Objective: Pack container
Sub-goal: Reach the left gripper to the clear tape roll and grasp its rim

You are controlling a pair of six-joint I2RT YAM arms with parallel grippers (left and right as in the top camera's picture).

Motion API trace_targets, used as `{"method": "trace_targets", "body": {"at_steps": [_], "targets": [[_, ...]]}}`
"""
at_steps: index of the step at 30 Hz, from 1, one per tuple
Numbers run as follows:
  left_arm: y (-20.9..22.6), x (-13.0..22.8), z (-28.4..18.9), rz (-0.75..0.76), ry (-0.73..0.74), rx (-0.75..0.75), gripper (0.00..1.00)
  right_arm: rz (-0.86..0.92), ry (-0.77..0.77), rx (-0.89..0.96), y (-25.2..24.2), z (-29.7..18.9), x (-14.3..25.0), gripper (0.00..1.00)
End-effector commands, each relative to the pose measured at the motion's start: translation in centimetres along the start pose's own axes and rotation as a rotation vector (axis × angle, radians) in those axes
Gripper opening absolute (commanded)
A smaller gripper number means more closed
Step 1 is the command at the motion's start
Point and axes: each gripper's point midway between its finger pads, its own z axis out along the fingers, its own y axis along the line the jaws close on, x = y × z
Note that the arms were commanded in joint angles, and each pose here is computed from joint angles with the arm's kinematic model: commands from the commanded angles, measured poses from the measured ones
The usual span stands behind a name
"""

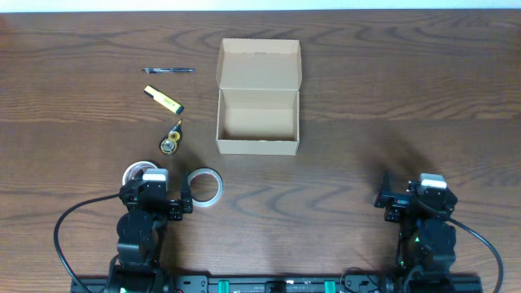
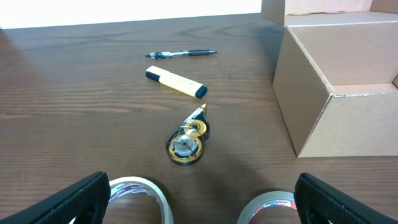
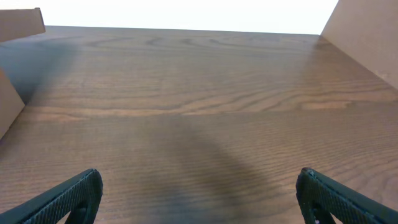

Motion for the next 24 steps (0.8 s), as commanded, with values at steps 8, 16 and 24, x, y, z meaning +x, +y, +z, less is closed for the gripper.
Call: {"method": "trace_targets", "body": {"at_steps": [8, 16, 24], "targets": [[0.5, 1.4, 0.3, 0.021, 0.032, -0.032, 0.95, 0.021, -0.003, 0.022, -0.4, 0.0, 0.0, 0.99], [-0.1, 0.0, 0.0, 0.015, 0.0, 0.009, 0.95, 0.021, -0.003, 0.023, -0.5, 0.0, 0.0, 0.99], [0.2, -5.2, -1.1, -0.007, -0.037, -0.003, 0.95, 0.021, -0.003, 0.023, -0.4, 0.0, 0.0, 0.99]]}}
